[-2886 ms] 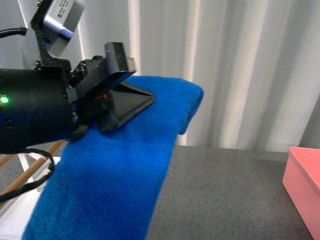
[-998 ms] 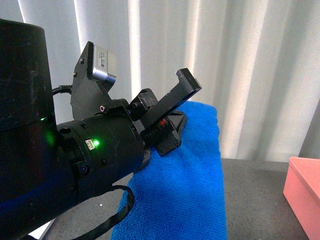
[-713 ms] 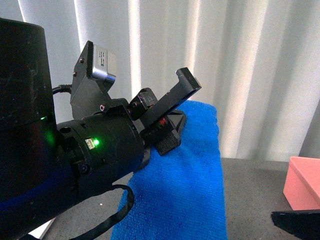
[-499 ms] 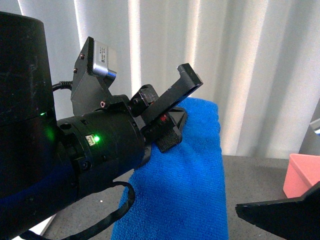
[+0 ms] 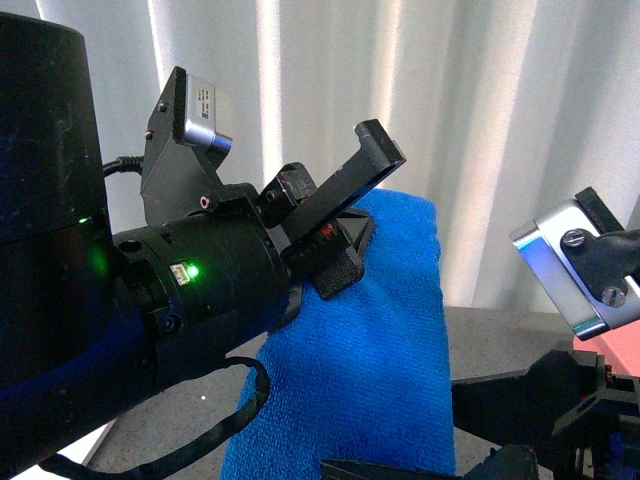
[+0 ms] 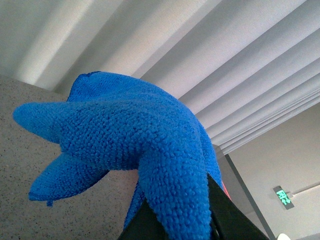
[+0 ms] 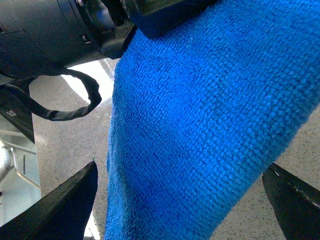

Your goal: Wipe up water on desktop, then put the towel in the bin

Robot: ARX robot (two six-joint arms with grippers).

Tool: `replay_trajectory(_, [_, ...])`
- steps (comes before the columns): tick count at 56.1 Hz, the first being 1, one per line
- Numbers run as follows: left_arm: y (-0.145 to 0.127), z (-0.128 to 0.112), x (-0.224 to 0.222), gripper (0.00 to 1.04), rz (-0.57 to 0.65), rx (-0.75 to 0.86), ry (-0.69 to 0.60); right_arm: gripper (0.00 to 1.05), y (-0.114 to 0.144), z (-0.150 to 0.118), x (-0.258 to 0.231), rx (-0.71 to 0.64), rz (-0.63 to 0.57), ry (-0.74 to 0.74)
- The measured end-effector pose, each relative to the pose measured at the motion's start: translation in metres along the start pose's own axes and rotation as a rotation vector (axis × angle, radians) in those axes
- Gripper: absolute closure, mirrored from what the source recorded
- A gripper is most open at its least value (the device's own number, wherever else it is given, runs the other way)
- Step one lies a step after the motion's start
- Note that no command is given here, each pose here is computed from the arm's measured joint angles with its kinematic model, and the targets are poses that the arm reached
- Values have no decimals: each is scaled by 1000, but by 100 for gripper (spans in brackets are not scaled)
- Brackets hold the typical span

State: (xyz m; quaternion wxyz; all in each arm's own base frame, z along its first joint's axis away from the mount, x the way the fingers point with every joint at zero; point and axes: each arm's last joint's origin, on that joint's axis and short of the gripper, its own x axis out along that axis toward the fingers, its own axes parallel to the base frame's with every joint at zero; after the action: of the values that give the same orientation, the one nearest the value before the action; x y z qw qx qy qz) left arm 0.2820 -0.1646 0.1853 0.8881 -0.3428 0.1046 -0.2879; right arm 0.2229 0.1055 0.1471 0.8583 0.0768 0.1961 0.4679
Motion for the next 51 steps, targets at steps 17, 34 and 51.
replay_trajectory(17, [0, 0, 0, 99, 0, 0, 0, 7, -11, 2, 14, 6, 24, 15])
replay_trajectory(34, [0, 0, 0, 99, 0, 0, 0, 7, -13, 13, 33, -7, 48, 9])
replay_trajectory(51, [0, 0, 0, 99, 0, 0, 0, 17, -11, 19, 46, -30, 61, -2])
